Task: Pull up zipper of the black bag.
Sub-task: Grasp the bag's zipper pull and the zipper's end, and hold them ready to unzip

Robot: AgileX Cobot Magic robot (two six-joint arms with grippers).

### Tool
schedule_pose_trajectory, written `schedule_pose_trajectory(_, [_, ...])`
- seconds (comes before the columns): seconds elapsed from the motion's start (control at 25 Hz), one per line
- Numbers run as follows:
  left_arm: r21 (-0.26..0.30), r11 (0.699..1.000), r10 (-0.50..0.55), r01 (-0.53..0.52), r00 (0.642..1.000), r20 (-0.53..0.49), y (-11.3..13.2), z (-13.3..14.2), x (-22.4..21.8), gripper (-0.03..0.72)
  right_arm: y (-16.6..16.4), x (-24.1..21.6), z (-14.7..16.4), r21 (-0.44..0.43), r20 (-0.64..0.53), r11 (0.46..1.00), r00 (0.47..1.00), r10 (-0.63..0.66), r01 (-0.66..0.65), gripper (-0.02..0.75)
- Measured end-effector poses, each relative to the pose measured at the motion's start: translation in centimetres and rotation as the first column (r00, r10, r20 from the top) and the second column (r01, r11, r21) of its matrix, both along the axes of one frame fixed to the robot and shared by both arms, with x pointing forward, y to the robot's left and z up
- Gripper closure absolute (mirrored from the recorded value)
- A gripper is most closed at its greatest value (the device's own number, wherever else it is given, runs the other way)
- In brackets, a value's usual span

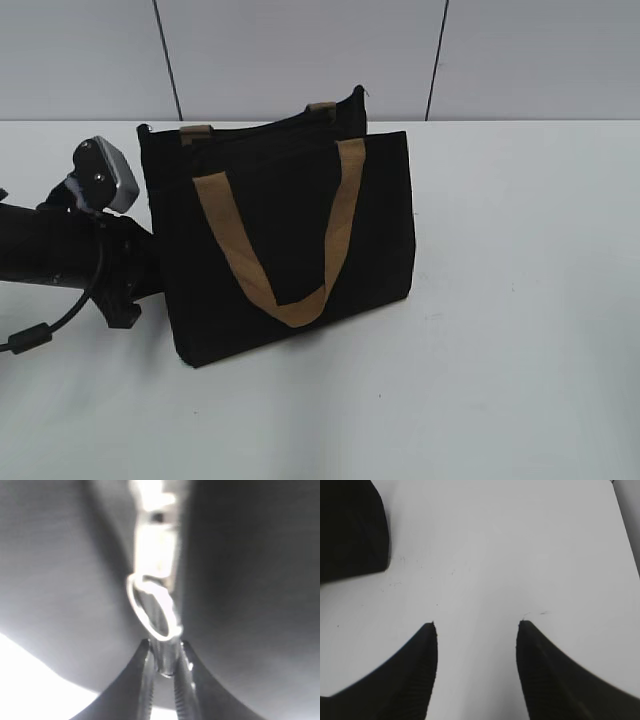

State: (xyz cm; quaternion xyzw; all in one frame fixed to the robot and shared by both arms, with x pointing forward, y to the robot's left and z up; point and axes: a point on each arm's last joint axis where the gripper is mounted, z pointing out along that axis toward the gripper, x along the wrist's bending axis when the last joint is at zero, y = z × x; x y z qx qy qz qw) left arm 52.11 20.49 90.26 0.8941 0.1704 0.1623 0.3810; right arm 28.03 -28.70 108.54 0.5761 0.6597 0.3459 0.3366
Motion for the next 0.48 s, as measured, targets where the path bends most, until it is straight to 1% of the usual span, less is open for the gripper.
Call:
schedule_pose_trajectory(0.04, [0.001,1.0,0.0,0.0,1.0,-0.001,0.0,0.0,0.0,0.559,0.0,0.0,0.0,0.0,0.0,1.0,1.0,0.0,0.0,0.337])
schedule_pose_trajectory(0.08, [0.002,1.0,0.001,-0.001,1.0,-0.001,0.0,0.0,0.0,0.602,0.0,0.0,0.0,0.001,0.0,1.0,1.0,0.0,0.0,0.337])
schedule_pose_trajectory(0.12, [0.005,1.0,0.004,-0.004,1.0,-0.001,0.0,-0.1,0.0,0.615,0.0,0.0,0.0,-0.002,0.0,1.0,1.0,0.002,-0.002,0.337])
schedule_pose_trajectory(0.2, [0.02,1.0,0.021,-0.021,1.0,-0.001,0.2,0.0,0.1,0.615,0.0,0.0,0.0,-0.013,0.007,1.0,1.0,0.012,-0.012,0.337])
schedule_pose_trajectory(0.28, [0.056,0.997,0.057,-0.058,0.998,0.019,0.6,0.6,0.2,0.615,0.1,0.1,0.2,-0.024,0.023,0.999,0.999,0.028,-0.027,0.337])
schedule_pose_trajectory(0.4, [0.113,0.986,0.11,-0.12,0.99,0.091,1.4,2.4,0.2,0.617,0.5,0.2,0.5,-0.014,0.066,0.997,0.995,0.074,-0.073,0.337])
schedule_pose_trajectory(0.48, [0.133,0.978,0.138,-0.159,0.979,0.151,1.8,4.0,-0.1,0.617,0.9,0.3,0.8,-0.004,0.099,0.994,0.989,0.109,-0.109,0.337])
